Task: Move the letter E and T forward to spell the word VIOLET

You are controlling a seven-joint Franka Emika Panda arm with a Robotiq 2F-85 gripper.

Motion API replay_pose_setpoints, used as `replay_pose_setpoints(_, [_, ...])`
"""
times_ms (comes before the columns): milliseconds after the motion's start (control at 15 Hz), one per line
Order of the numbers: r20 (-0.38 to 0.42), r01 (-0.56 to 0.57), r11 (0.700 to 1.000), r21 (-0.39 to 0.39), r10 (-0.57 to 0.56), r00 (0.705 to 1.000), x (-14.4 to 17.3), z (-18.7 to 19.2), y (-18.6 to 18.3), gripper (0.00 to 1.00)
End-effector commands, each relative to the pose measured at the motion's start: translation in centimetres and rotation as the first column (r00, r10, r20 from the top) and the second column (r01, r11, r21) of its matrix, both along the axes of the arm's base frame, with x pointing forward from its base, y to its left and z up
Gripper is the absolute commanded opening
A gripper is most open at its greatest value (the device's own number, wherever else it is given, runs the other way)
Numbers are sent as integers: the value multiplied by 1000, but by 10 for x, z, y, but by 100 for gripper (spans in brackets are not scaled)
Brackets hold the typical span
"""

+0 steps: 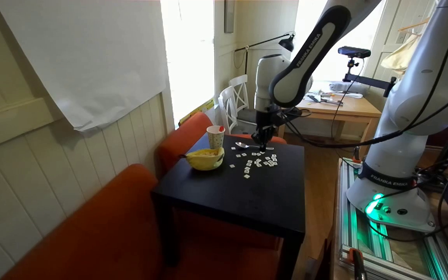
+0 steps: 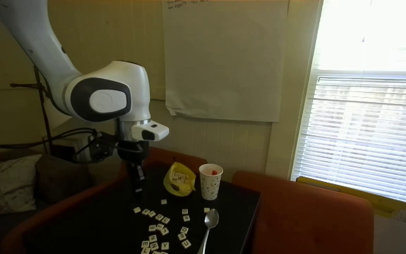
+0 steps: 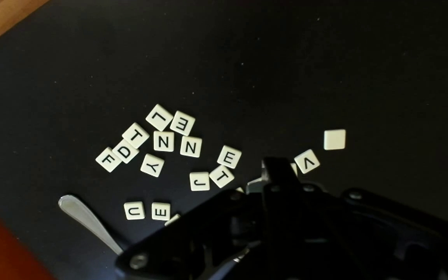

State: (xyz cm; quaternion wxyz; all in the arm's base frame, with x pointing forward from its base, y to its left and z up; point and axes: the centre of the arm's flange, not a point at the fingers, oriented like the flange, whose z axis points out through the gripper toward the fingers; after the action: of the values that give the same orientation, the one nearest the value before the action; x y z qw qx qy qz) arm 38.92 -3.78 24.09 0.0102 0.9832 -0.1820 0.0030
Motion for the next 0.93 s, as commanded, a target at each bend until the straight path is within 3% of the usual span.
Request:
replay_pose_setpoints(0, [5, 4, 1000, 11, -4, 1000, 13, -34, -9, 4])
replay_pose_setpoints(467, [-60, 29, 999, 19, -28, 998, 15, -79, -23, 4])
replay_pose_setpoints(867, [-10, 63, 997, 32, -63, 998, 22, -95, -28, 4])
